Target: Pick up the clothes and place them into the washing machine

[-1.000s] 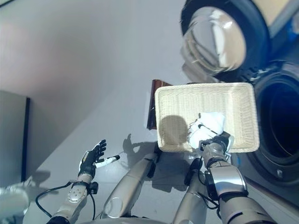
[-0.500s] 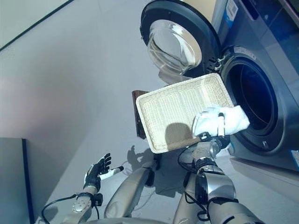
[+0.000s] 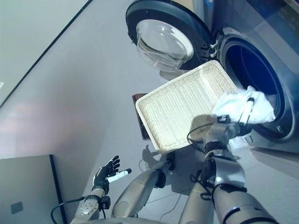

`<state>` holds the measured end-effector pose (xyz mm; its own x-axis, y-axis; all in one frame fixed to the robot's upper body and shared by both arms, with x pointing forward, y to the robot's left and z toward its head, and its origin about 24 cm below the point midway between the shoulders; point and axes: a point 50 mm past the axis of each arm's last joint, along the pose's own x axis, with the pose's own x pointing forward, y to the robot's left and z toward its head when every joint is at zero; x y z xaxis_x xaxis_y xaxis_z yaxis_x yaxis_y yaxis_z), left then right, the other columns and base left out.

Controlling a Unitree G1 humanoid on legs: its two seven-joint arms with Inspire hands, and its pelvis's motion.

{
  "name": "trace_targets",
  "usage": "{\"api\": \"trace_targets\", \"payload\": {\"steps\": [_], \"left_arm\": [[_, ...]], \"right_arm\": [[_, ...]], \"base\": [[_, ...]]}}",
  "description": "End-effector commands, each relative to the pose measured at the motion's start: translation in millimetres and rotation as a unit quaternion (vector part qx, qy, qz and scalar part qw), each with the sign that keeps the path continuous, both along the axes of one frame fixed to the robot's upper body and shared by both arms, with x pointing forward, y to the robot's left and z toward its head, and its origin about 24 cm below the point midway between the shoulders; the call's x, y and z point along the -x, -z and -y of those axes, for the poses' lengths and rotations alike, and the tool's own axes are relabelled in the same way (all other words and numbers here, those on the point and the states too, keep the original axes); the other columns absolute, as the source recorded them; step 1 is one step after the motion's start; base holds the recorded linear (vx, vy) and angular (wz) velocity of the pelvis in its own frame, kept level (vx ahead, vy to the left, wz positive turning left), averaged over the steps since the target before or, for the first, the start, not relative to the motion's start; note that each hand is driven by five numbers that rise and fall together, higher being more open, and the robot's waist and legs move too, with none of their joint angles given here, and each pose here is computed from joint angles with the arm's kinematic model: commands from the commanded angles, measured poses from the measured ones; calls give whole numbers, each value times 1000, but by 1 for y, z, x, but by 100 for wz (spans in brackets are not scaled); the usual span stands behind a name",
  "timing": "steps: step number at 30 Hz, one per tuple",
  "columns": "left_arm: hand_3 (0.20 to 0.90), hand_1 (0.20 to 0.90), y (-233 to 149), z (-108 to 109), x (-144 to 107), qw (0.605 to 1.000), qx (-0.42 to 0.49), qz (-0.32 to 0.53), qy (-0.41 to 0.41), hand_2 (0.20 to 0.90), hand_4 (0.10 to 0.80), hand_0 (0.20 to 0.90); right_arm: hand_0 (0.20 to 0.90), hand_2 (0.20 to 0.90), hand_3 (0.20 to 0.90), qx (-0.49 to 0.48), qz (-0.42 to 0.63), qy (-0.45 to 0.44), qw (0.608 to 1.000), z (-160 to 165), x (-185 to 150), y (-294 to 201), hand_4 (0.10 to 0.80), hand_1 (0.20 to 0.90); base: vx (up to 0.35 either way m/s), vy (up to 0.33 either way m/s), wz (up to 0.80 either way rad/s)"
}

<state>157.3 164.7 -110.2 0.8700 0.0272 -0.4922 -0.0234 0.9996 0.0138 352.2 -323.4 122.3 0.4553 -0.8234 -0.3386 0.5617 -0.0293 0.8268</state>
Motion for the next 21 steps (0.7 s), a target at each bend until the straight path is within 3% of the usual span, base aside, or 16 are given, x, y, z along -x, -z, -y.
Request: {"api": "trace_targets", "payload": {"steps": [1, 2, 3, 4, 5, 7, 15, 21], "left_arm": [[900, 900, -14, -19, -10, 999, -19, 48, -5, 900, 800, 900], [900, 900, -14, -18, -11, 999, -18, 49, -1, 900, 800, 900], [900, 900, -15, -19, -11, 999, -16, 49, -1, 900, 800, 900], [900, 900, -15, -18, -11, 999, -16, 50, -1, 900, 800, 900], [900, 900, -15, -23, -10, 999, -16, 46, -12, 900, 800, 900], [900, 900, -11, -25, -7, 999, -14, 37, -25, 900, 800, 900], [900, 900, -8, -13, -8, 998, 16, 34, -40, 900, 800, 900], [900, 900, -7, -8, -6, 999, 19, 32, -30, 900, 800, 900]], "right_arm": [[502, 502, 502, 251, 170, 74, 950, 35, 17, -176, 516, 502], [604, 604, 604, 275, 189, 77, 939, 30, 20, -195, 588, 604], [900, 900, 900, 297, 224, 73, 926, 22, 23, -216, 800, 900], [900, 900, 900, 297, 223, 73, 926, 21, 23, -216, 800, 900], [900, 900, 900, 344, 283, 63, 893, 2, 31, -245, 800, 900], [900, 900, 900, 345, 299, 56, 888, -8, 30, -243, 800, 900], [900, 900, 900, 254, 192, 36, 947, 13, 6, -168, 800, 900], [900, 900, 900, 206, 123, 9, 971, 15, -4, -111, 800, 900]], "base": [[46, 43, 9], [68, 72, 9], [53, 58, 1], [67, 85, -6], [40, 54, -7], [70, 93, -15], [30, 49, -14], [-7, 8, -5]]}}
